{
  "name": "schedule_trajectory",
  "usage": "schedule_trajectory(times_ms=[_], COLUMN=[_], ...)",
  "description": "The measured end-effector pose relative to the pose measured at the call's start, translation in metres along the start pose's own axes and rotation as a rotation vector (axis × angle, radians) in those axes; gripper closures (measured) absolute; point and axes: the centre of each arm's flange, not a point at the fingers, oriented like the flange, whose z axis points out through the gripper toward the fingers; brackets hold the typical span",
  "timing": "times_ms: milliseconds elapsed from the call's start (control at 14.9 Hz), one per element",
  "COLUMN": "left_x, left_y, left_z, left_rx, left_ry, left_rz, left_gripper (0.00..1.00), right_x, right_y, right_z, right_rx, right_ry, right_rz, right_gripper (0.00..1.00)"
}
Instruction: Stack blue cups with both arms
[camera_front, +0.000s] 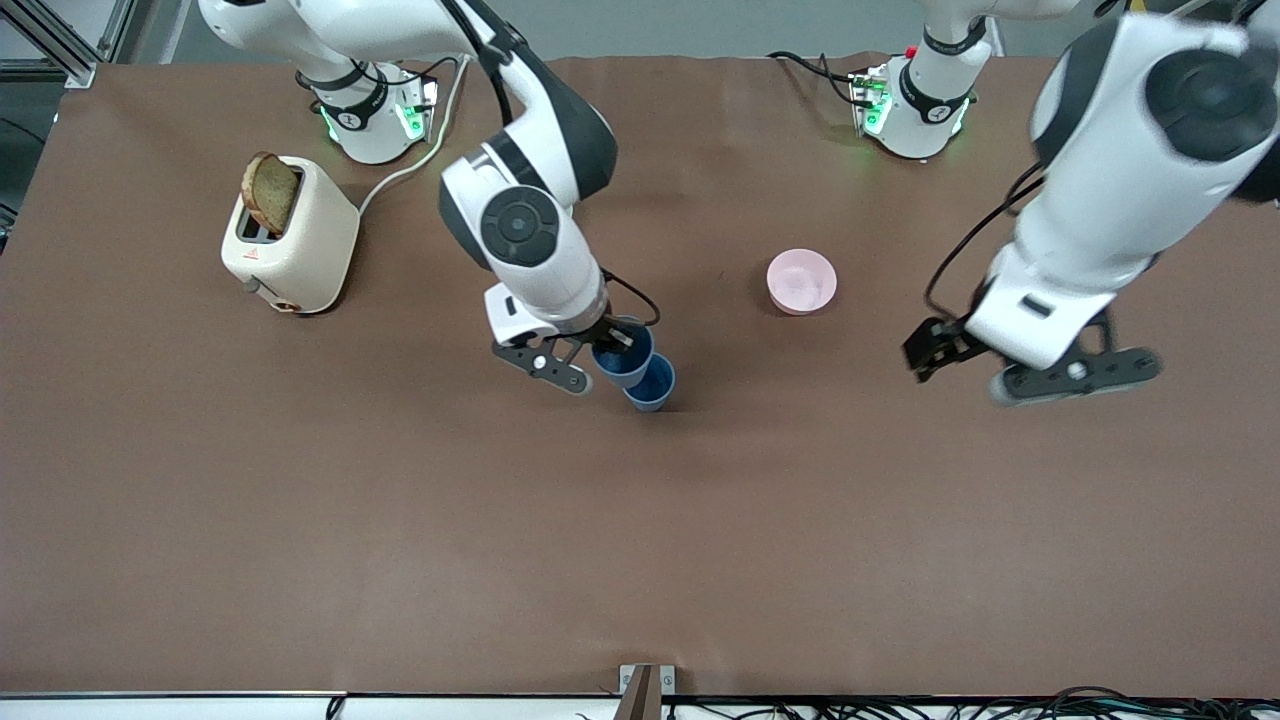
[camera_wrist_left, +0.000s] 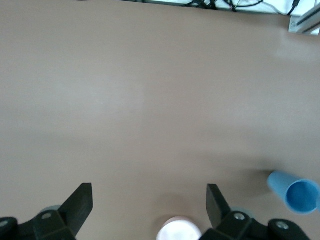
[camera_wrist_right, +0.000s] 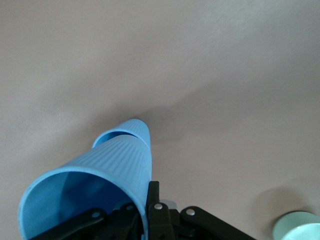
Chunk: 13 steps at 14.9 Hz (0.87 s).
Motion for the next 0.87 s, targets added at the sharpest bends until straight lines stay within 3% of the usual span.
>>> schedule_trajectory(times_ms=[336, 873], left_x=[-0.027, -0.069], left_y=[-0.077, -0.093], left_z=[-0.054, -0.051], left_rx=[-0.061, -0.05], left_ry=[-0.043, -0.082], left_rz=[0.114, 0.143], left_gripper=[0.0, 0.0], right_x=[0.003, -0.016], right_y=[-0.004, -0.012], right_z=[0.021, 0.024], right_rx=[0.001, 0.004], right_ry=[0.006, -0.008], right_rz=[0.007, -0.017], right_gripper=[0.96, 0.96])
